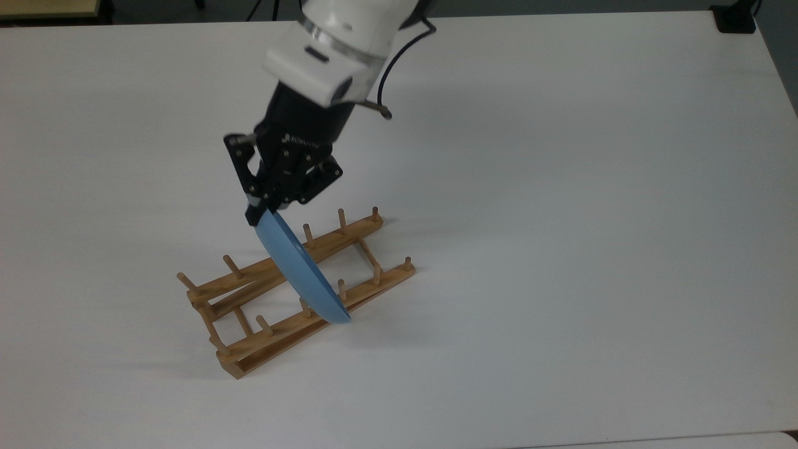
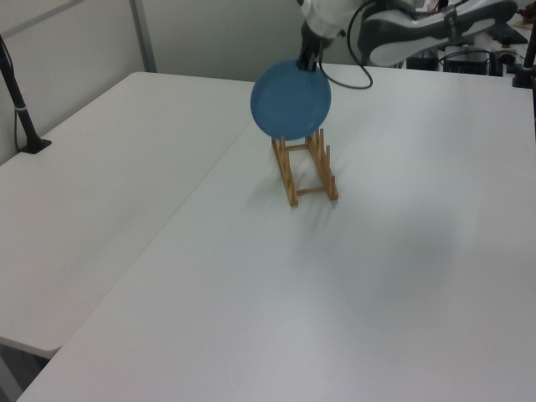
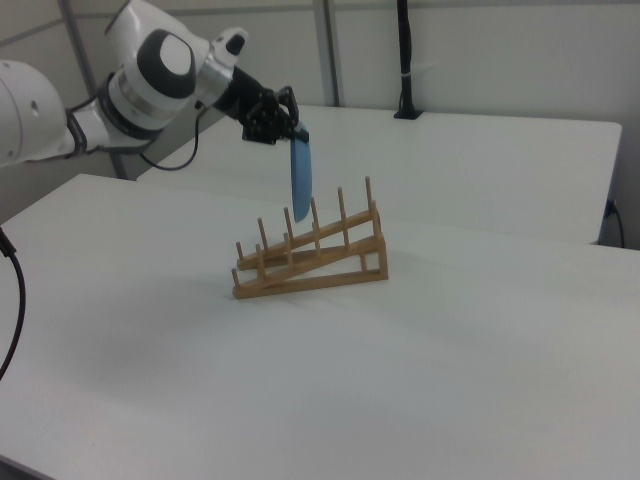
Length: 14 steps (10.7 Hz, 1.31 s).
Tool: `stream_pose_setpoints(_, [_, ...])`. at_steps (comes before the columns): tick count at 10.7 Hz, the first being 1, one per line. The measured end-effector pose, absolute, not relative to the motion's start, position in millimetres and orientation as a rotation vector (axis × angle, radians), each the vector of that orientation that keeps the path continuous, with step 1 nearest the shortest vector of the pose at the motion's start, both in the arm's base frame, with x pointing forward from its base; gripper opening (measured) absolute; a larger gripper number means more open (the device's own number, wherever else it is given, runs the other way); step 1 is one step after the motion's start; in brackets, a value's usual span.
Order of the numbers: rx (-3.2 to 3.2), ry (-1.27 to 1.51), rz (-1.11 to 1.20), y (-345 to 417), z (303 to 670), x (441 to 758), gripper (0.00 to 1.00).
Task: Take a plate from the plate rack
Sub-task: 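Close the gripper on the plate rim and lift it up, then lift the blue plate up and out of the wooden rack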
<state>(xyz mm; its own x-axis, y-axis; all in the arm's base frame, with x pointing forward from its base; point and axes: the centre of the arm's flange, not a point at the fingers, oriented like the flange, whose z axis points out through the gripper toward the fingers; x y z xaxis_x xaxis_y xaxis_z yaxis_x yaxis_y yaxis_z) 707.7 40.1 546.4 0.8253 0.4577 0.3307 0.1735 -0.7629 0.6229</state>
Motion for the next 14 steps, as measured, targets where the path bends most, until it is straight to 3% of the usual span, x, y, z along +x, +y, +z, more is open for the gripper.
stream_pose_setpoints(4, [2.7,0.111,0.815,6,599,693,0.07])
stream_pose_setpoints(14, [2.746,0.064,0.829,1,601,692,0.07])
